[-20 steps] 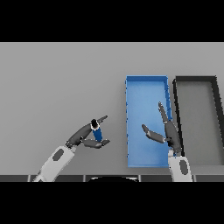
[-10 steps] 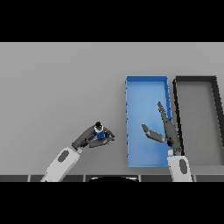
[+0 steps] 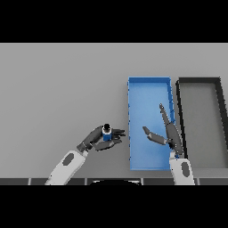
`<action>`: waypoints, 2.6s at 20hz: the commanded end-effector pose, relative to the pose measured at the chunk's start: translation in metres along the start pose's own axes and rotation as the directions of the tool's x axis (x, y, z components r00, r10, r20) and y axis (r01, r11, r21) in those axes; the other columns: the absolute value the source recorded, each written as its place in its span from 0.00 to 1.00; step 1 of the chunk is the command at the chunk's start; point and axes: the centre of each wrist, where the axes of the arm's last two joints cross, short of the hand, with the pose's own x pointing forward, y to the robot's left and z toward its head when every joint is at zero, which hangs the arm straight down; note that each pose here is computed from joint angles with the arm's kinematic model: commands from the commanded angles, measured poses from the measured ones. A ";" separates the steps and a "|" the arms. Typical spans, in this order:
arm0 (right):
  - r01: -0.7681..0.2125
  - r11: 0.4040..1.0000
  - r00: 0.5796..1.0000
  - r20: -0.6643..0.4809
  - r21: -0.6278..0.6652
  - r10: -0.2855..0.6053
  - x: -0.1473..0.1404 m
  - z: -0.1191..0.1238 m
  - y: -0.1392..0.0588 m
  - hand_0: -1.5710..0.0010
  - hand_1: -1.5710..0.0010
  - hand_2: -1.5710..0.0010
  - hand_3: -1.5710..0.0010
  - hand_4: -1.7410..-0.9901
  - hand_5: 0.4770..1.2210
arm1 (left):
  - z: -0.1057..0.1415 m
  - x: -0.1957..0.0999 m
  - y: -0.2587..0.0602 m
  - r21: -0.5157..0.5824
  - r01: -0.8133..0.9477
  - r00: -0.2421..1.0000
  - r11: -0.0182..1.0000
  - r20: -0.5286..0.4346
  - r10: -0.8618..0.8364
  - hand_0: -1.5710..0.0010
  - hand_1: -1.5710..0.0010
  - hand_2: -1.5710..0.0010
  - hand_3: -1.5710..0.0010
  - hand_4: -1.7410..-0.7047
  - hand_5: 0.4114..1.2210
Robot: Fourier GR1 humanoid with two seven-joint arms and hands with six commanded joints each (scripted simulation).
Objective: Pick up the blue pipe and place it into the blue bin.
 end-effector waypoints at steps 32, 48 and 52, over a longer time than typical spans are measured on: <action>-0.065 0.892 0.939 0.330 0.447 -0.097 0.111 -0.028 -0.051 1.00 1.00 1.00 1.00 0.73 0.09 | -0.018 0.047 -0.001 -0.090 0.066 0.997 0.994 0.057 -0.061 0.00 0.00 0.00 0.00 0.26 1.00; -0.218 0.615 0.930 0.351 0.758 -0.103 0.175 -0.060 0.019 1.00 1.00 1.00 1.00 0.73 0.05 | -0.022 0.047 0.000 -0.126 0.043 0.999 0.991 0.035 -0.039 0.00 0.00 0.00 0.00 0.26 1.00; -0.231 0.571 0.931 0.349 0.788 -0.106 0.182 -0.075 0.042 1.00 0.99 0.99 1.00 0.70 0.05 | -0.026 0.045 0.002 -0.153 0.030 0.998 0.988 0.062 -0.021 0.00 0.00 0.00 0.00 0.28 1.00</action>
